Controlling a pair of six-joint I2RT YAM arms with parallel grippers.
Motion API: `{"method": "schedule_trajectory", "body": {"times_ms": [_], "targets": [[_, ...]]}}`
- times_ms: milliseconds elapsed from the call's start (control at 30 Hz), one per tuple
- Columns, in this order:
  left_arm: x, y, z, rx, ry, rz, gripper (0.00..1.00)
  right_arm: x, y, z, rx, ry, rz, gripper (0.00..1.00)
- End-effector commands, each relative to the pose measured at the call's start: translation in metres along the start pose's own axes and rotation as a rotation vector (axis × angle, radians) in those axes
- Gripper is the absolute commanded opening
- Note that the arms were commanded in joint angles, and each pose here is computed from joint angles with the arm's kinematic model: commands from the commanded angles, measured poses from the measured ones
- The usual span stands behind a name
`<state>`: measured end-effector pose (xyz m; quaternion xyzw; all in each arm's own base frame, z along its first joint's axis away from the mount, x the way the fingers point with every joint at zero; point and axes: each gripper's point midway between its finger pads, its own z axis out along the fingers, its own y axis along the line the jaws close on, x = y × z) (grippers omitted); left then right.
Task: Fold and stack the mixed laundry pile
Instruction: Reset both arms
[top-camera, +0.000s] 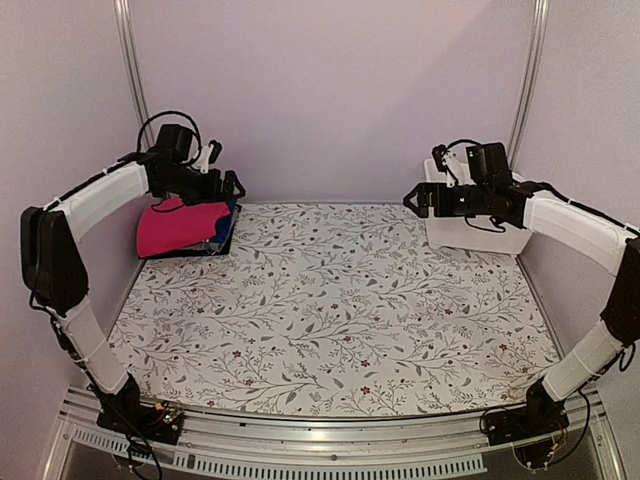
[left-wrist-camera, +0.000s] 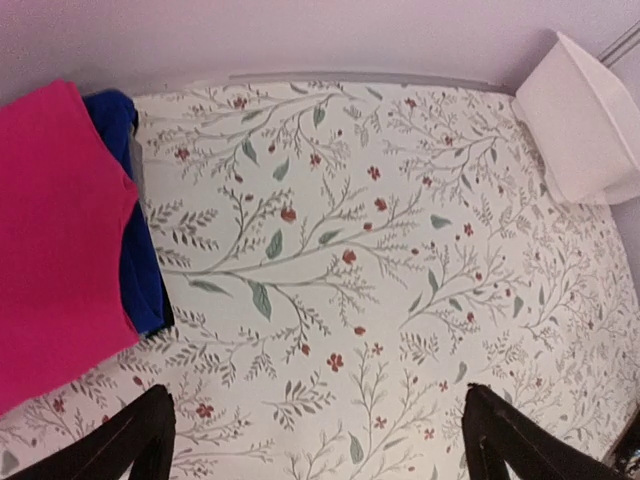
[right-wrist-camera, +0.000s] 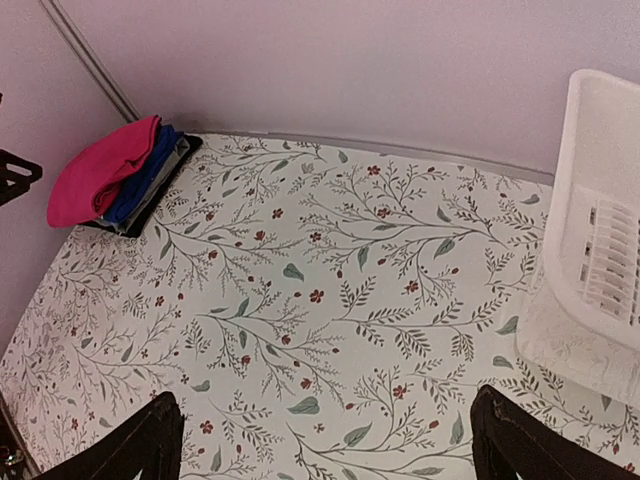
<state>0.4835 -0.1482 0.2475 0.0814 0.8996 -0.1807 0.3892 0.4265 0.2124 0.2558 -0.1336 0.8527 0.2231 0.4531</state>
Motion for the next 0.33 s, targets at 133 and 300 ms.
{"method": "schedule_trajectory", "body": {"times_ms": [133,300], "targets": [[0.124,0.002,-0.010,0.030,0.107,-0.205,1.00,0.099,0.012,-0.011,-0.133,0.128,0.202,0.99],[0.138,0.003,-0.011,0.038,0.093,-0.237,1.00,0.106,0.012,-0.014,-0.139,0.126,0.226,0.99]]}}
